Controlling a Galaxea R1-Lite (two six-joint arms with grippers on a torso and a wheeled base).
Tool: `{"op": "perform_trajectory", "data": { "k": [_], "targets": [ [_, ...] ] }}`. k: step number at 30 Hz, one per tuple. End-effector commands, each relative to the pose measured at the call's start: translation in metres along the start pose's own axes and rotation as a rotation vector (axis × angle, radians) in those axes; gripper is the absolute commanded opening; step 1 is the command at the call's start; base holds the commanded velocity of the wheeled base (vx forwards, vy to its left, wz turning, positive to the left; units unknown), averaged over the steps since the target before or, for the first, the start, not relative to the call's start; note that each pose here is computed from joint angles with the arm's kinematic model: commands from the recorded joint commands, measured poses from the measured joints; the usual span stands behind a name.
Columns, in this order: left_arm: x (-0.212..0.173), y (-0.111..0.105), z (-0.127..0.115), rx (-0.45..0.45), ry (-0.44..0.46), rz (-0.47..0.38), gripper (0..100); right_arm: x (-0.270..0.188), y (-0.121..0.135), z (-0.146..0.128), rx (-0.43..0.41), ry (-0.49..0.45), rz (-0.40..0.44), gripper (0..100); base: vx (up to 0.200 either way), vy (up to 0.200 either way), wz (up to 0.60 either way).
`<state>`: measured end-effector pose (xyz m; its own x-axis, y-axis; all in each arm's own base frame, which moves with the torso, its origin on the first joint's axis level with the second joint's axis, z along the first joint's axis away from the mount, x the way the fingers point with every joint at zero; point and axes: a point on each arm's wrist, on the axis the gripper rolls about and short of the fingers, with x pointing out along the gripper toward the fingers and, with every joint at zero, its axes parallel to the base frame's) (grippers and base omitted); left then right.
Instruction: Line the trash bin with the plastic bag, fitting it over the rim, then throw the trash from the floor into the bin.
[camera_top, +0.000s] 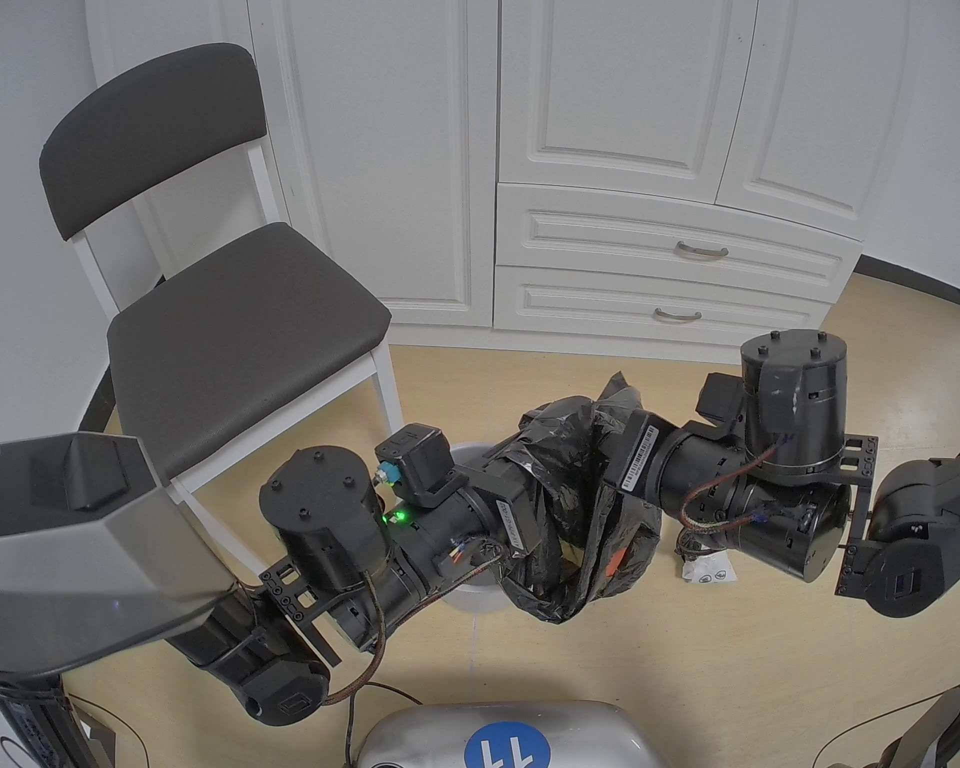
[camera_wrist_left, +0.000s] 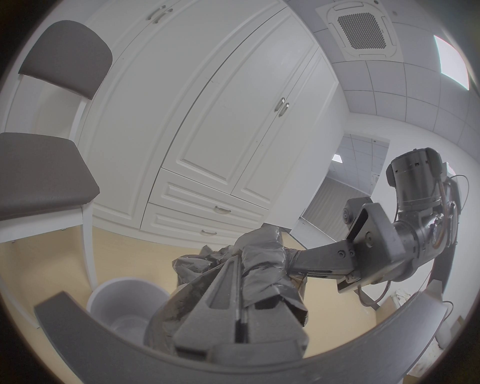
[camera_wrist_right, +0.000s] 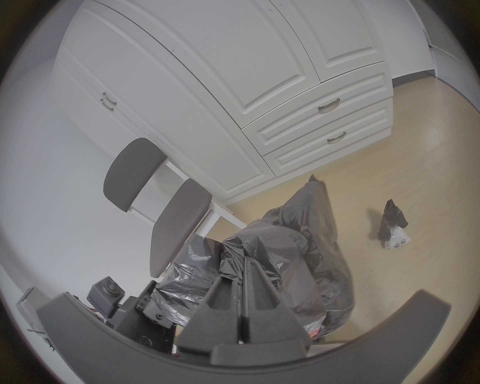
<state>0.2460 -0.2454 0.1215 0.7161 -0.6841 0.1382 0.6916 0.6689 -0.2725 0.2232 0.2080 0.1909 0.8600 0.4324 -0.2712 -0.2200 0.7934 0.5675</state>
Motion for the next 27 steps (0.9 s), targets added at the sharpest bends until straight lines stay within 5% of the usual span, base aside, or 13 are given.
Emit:
{"op": "perform_trajectory", "data": {
  "k": [1, 19, 27],
  "targets": [
    [0.003, 0.009, -0.002, 0.003, 0.0, 0.026, 0, 0.004, 0.005, -0.01, 0.015, 0.042, 0.024, 0, 0.0, 0.0, 0.0],
    [-0.023, 0.022, 0.079, 0.029, -0.22, 0.065, 0, 0.001, 0.018, -0.028, 0.023, 0.105, 0.076, 0, 0.0, 0.0, 0.0],
    [-0.029, 0.015, 0.085, 0.027, -0.216, 0.056, 0, 0.011, 0.013, -0.034, 0.019, 0.121, 0.048, 0, 0.0, 0.0, 0.0]
  ]
}}
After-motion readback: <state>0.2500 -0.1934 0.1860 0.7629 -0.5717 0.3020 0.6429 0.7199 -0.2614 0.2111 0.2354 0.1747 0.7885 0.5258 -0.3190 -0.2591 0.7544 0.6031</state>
